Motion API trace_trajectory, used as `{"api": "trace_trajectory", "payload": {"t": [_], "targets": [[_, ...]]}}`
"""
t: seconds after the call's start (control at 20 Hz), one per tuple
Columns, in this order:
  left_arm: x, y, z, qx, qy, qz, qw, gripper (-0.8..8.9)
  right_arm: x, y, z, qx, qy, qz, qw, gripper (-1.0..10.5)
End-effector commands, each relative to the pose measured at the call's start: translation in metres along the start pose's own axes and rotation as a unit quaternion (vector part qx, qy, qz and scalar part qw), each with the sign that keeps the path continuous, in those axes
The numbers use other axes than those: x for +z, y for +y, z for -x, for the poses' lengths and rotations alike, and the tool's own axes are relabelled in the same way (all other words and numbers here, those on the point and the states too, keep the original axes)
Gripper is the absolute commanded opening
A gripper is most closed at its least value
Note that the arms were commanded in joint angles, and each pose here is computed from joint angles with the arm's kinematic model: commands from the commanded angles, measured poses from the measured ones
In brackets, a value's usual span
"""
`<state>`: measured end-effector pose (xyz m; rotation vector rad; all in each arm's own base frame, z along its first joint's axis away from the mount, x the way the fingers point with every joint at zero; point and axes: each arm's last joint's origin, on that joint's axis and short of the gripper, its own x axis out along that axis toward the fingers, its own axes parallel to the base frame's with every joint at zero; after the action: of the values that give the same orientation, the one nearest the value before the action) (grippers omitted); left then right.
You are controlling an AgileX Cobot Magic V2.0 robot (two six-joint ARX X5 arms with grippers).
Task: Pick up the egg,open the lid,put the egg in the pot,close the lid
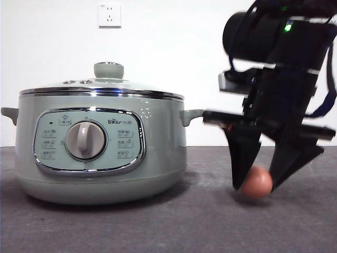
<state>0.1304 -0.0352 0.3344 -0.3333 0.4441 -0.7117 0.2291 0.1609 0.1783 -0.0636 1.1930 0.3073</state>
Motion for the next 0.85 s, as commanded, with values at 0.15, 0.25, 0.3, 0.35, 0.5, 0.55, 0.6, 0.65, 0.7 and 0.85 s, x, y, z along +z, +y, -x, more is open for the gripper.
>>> {"api": "trace_trajectory", "payload": {"t": [0.15,0.25,0.3,0.35,0.5,0.55,0.6,0.65,0.7,0.85], "targets": [[0.005,0.005,-0.011,-0.002,-0.001,-0.016,1.000,3.50,-0.007,-0.004,0.056,0.016,-0.057,0.028,0.998,0.0],[0.008,0.010,-0.024,0.002,0.002,-0.019,1.000,3.52,-0.015,-0.008,0.083,0.026,-0.085,0.027,0.996,0.0],[0.010,0.011,-0.031,0.007,0.000,-0.024,1.000,3.54,-0.019,-0.010,0.095,0.031,-0.100,0.027,0.994,0.0],[0.012,0.012,-0.040,0.014,-0.003,-0.030,0.999,3.55,-0.023,-0.012,0.106,0.036,-0.114,0.026,0.993,0.0],[0.015,0.011,-0.067,0.034,-0.018,-0.054,0.998,3.55,-0.036,-0.018,0.132,0.046,-0.147,0.024,0.988,0.0],[0.015,0.010,-0.076,0.043,-0.016,-0.066,0.997,3.55,-0.040,-0.019,0.138,0.049,-0.154,0.023,0.987,0.0],[0.015,0.009,-0.086,0.056,-0.011,-0.079,0.995,3.55,-0.043,-0.021,0.142,0.050,-0.158,0.019,0.986,0.0],[0.015,0.008,-0.095,0.069,-0.001,-0.093,0.993,3.55,-0.046,-0.022,0.146,0.051,-0.161,0.016,0.986,0.0],[0.015,0.007,-0.105,0.077,0.009,-0.107,0.991,3.55,-0.048,-0.023,0.148,0.051,-0.162,0.015,0.985,0.0],[0.017,0.006,-0.134,0.097,0.036,-0.136,0.985,3.55,-0.049,-0.024,0.149,0.040,-0.165,0.013,0.985,0.0]]}}
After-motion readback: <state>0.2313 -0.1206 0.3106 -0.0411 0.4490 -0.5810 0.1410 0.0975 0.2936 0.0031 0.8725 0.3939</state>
